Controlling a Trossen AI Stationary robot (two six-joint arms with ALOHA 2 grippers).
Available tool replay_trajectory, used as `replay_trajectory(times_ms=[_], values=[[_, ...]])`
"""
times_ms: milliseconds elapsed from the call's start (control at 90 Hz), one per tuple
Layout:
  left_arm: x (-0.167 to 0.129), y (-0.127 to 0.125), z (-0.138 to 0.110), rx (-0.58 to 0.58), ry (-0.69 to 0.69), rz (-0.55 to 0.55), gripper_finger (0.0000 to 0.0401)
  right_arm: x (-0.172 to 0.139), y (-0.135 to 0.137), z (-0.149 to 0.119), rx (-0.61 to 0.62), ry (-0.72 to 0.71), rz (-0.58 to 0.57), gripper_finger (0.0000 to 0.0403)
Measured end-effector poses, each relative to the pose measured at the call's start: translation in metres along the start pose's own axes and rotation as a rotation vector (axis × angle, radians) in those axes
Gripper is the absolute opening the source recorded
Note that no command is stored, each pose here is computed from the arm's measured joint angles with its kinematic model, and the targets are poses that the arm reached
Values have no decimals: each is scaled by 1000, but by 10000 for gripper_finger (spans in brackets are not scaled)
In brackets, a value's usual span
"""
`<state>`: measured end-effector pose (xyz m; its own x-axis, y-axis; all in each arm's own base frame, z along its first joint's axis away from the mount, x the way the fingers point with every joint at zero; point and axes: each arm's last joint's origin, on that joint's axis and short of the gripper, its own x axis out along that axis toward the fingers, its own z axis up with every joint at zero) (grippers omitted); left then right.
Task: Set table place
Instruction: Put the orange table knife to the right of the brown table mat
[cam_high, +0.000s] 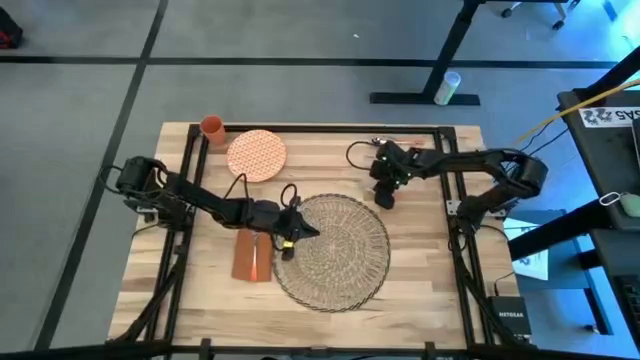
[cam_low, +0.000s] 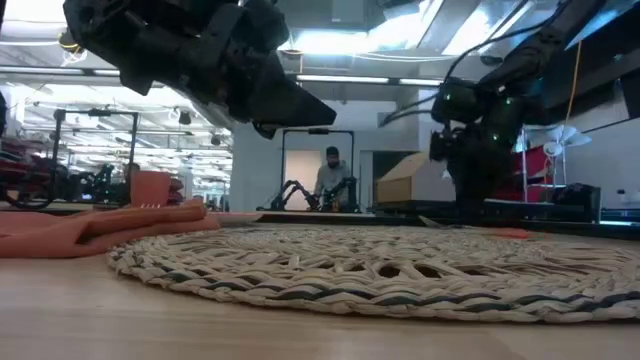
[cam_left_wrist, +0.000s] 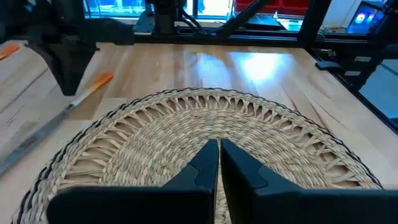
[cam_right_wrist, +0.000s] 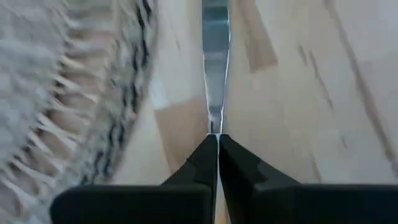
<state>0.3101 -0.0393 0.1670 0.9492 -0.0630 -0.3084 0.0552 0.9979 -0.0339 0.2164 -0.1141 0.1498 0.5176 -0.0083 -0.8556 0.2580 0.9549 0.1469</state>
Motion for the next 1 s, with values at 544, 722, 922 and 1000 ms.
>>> replay_trajectory(times_ms=[544,722,922,1000], values=[[0,0,0,0,-4,-2,0,-27,15,-27,50,252,-15,71],[0,-2,0,-6,0,-6,0,-24,13,-32,43,261,-78,130],[0,-4,0,4,3,-11,0,-16,11,-43,29,256,-118,154],[0,-4,0,7,3,-11,0,-13,11,-46,25,234,-120,154]])
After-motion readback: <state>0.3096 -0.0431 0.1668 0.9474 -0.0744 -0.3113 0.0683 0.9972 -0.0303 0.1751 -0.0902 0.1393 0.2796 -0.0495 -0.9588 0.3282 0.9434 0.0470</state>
